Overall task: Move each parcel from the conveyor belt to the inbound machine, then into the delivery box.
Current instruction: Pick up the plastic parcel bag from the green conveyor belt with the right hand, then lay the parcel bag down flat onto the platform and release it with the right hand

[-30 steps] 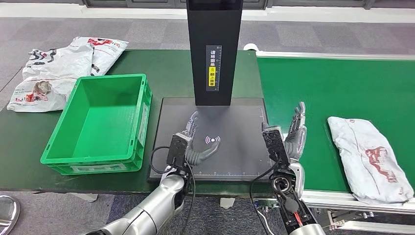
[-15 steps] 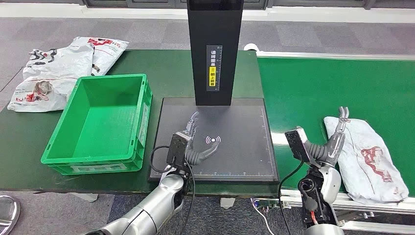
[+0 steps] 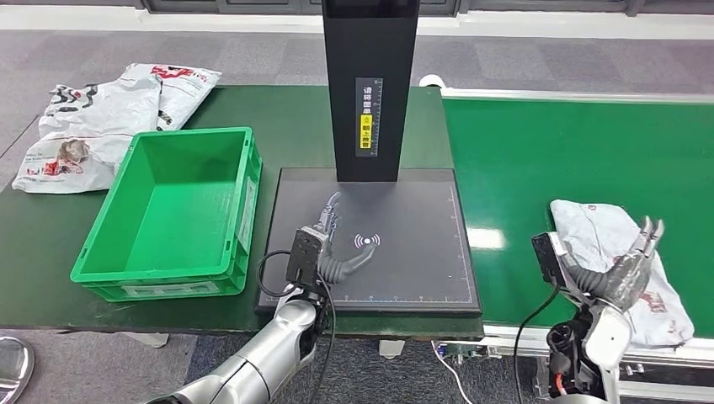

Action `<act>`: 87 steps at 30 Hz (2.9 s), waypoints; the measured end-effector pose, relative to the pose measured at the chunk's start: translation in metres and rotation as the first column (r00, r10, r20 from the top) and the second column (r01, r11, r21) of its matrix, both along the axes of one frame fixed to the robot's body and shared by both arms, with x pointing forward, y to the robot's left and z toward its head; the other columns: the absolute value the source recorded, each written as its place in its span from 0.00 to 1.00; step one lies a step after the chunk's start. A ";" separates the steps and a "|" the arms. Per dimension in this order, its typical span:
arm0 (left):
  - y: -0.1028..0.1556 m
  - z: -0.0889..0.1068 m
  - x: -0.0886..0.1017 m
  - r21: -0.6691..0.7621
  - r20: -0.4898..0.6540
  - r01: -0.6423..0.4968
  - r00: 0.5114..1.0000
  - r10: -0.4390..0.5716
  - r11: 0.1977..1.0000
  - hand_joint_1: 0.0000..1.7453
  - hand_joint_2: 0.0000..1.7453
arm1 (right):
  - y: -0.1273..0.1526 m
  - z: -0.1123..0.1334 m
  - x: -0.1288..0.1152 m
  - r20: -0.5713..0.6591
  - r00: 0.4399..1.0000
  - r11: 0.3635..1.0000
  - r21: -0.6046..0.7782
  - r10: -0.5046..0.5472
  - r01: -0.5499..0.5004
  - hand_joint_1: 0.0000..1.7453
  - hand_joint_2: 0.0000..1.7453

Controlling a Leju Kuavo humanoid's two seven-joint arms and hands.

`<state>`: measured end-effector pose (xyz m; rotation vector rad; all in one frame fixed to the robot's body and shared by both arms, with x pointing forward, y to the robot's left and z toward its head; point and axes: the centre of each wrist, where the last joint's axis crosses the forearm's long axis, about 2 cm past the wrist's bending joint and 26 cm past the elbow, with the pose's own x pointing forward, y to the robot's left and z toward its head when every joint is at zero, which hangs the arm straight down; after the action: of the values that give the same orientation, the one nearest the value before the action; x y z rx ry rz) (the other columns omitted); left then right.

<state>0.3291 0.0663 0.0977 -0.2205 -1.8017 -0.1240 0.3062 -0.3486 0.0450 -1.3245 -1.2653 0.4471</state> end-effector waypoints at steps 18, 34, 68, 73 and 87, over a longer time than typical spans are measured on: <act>0.000 -0.001 0.000 0.006 0.011 0.006 1.000 -0.006 1.000 0.00 1.00 | -0.039 -0.050 -0.037 -0.423 0.837 0.935 -0.081 -0.346 0.346 0.00 1.00; 0.002 -0.002 0.000 0.013 0.022 0.004 1.000 -0.004 1.000 0.00 1.00 | -0.027 -0.067 -0.045 -0.640 0.716 0.953 -0.094 -0.279 0.287 0.46 1.00; 0.034 -0.006 0.011 0.104 0.067 -0.100 0.993 0.093 0.990 0.00 1.00 | 0.005 -0.045 -0.011 -0.103 0.991 0.952 0.303 0.085 -0.050 1.00 1.00; 0.042 -0.006 0.014 0.111 0.076 -0.124 0.990 0.116 0.986 0.00 1.00 | 0.010 -0.038 -0.004 -0.031 0.997 0.942 0.332 0.064 -0.050 1.00 1.00; 0.059 0.004 0.030 0.168 0.149 -0.191 0.975 0.166 0.967 0.00 1.00 | 0.100 0.011 0.015 0.215 0.914 0.870 0.294 0.345 -0.397 1.00 1.00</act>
<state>0.3593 0.1257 0.1022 0.0830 -1.9221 -0.1774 0.3211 -0.2484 0.0559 -0.8398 -1.6596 0.3793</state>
